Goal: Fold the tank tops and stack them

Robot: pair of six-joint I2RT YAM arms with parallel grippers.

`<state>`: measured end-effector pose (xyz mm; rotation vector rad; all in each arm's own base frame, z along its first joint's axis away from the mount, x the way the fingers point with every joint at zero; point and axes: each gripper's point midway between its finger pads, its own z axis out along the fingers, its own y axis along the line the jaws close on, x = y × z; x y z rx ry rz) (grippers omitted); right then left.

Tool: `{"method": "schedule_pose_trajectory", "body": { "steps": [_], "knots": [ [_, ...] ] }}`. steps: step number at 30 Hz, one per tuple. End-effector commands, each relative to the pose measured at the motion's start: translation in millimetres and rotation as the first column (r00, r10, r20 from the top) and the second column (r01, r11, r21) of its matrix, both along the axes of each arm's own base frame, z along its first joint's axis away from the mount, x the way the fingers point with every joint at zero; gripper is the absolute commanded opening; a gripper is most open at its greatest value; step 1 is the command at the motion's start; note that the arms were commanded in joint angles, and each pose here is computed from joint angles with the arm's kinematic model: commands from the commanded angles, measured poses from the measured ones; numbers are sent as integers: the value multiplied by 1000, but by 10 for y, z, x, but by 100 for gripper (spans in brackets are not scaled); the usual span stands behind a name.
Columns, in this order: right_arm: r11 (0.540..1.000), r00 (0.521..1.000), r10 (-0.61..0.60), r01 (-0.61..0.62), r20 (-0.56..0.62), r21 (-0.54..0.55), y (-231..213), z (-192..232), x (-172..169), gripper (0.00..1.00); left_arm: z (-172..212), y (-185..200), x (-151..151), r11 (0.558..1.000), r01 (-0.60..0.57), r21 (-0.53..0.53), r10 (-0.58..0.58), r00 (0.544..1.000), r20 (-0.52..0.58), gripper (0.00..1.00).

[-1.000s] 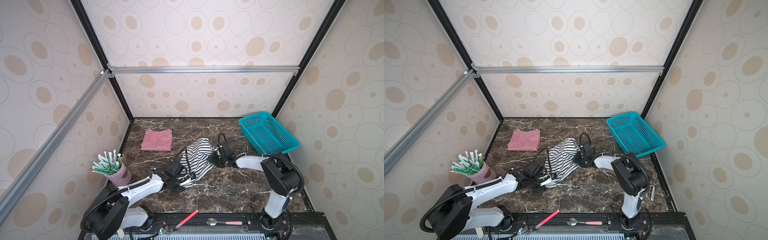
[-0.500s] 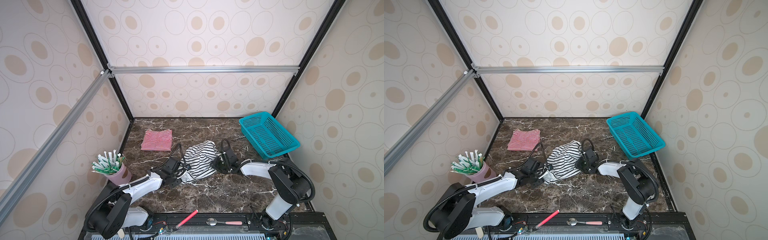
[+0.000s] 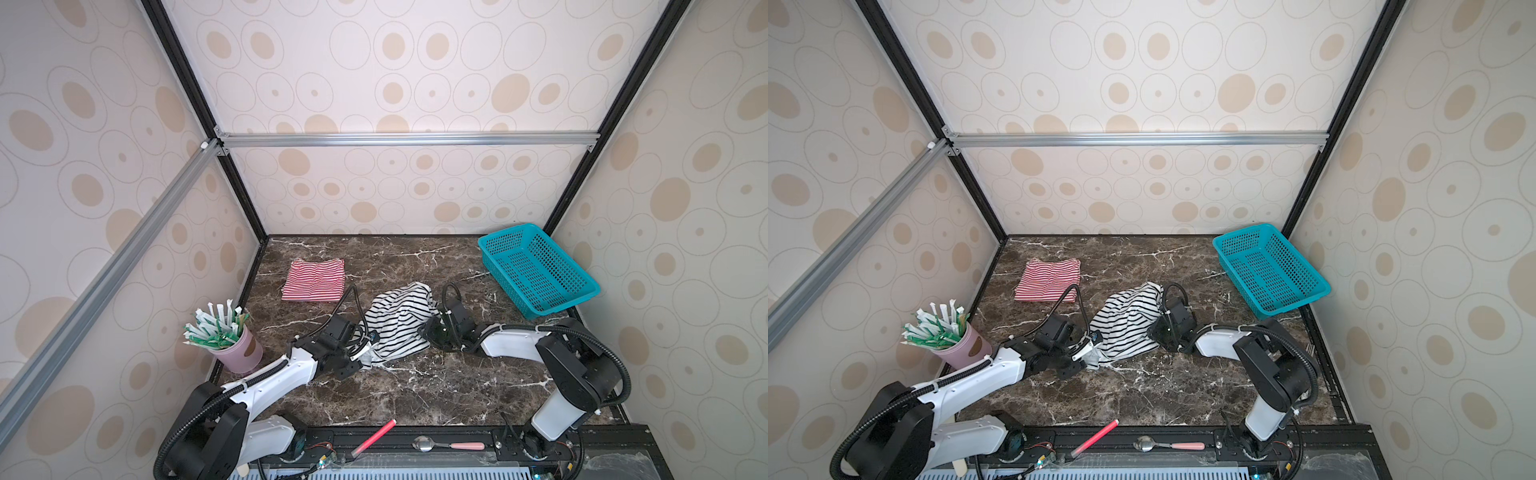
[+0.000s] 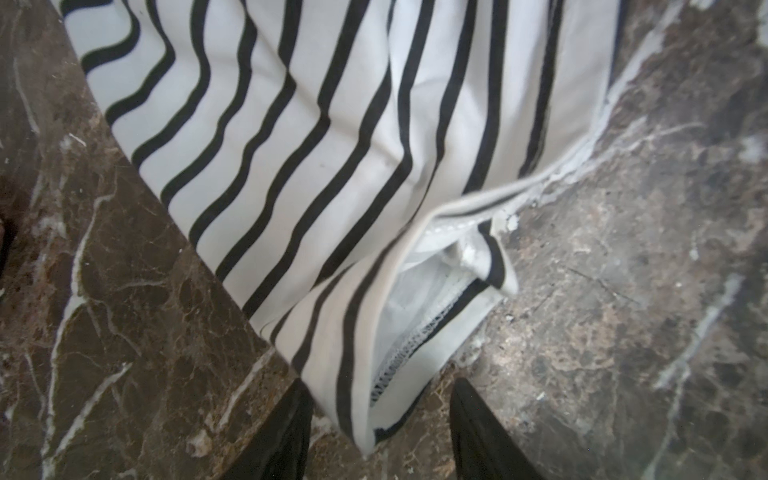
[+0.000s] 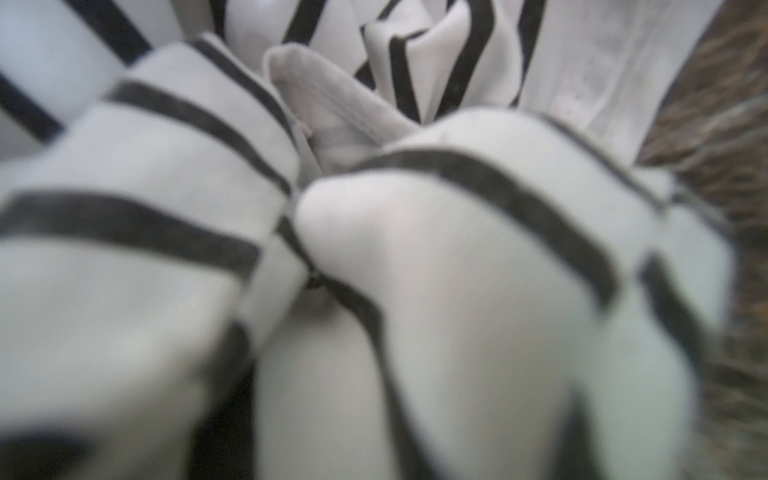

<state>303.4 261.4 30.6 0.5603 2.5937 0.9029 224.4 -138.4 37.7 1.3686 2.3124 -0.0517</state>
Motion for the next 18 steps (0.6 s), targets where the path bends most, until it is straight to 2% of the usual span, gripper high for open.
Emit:
{"method": "schedule_pose_trajectory", "body": {
  "steps": [1, 9, 18],
  "knots": [
    [996, 991, -24, 13, -130, -86, -159, -391, -286, 40, 133, 18, 151, 998, -48, -35, 50, 998, 39, 52],
    [996, 991, -30, 18, -132, -90, -186, -416, -324, 40, 55, 200, 280, 992, -125, 6, 125, 992, 32, 48],
    [994, 989, -54, 41, -139, -98, -235, -486, -350, 39, -100, 138, 30, 999, -41, -4, 41, 996, -85, 48]
  ]
}}
